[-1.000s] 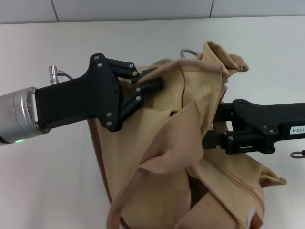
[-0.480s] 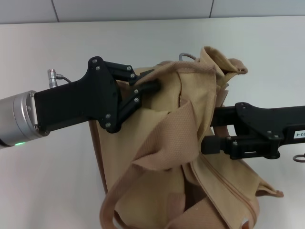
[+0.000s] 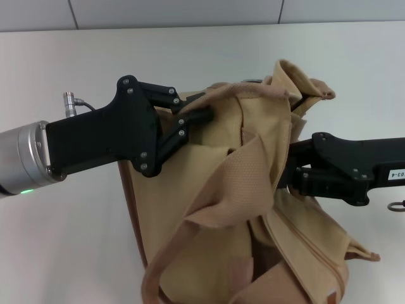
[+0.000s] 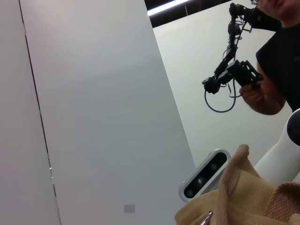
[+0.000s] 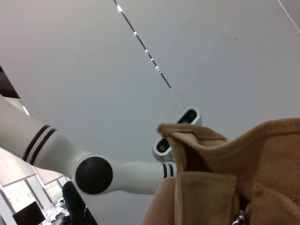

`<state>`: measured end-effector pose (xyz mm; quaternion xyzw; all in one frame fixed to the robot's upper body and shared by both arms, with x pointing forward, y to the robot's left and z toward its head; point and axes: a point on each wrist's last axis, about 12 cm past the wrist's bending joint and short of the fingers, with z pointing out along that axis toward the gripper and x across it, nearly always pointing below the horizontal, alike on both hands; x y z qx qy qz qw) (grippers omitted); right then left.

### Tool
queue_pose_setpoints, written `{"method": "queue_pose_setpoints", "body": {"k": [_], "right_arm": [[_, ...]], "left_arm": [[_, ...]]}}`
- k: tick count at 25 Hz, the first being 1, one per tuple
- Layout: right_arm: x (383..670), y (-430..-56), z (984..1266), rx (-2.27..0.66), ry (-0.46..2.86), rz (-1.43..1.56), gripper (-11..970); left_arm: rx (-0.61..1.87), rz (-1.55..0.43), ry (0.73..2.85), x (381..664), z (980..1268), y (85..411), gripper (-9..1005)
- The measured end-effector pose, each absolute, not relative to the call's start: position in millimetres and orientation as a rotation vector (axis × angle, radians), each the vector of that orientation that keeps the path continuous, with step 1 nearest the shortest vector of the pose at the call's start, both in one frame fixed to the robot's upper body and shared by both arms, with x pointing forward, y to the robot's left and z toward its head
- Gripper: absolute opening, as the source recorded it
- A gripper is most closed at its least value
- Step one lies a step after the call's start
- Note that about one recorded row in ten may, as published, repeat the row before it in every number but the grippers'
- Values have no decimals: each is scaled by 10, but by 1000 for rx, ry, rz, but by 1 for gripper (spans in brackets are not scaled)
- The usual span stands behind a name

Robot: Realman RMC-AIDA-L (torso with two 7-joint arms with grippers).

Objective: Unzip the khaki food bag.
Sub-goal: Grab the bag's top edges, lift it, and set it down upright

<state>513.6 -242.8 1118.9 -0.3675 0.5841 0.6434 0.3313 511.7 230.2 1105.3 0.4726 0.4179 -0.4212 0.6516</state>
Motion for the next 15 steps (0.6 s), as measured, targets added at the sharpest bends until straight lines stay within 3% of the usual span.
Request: {"method": "queue_pose_setpoints", "body": {"k": [13,15], "right_arm": [[5133,-2421,11160,-964,1522,1653,149],[5133,-2419,11160,-964,1521,1652,79]], "left_arm": [[1077,-961,938,5122,11066,2290,70],[1077,-961,938,5123,11066,2289,70]]}}
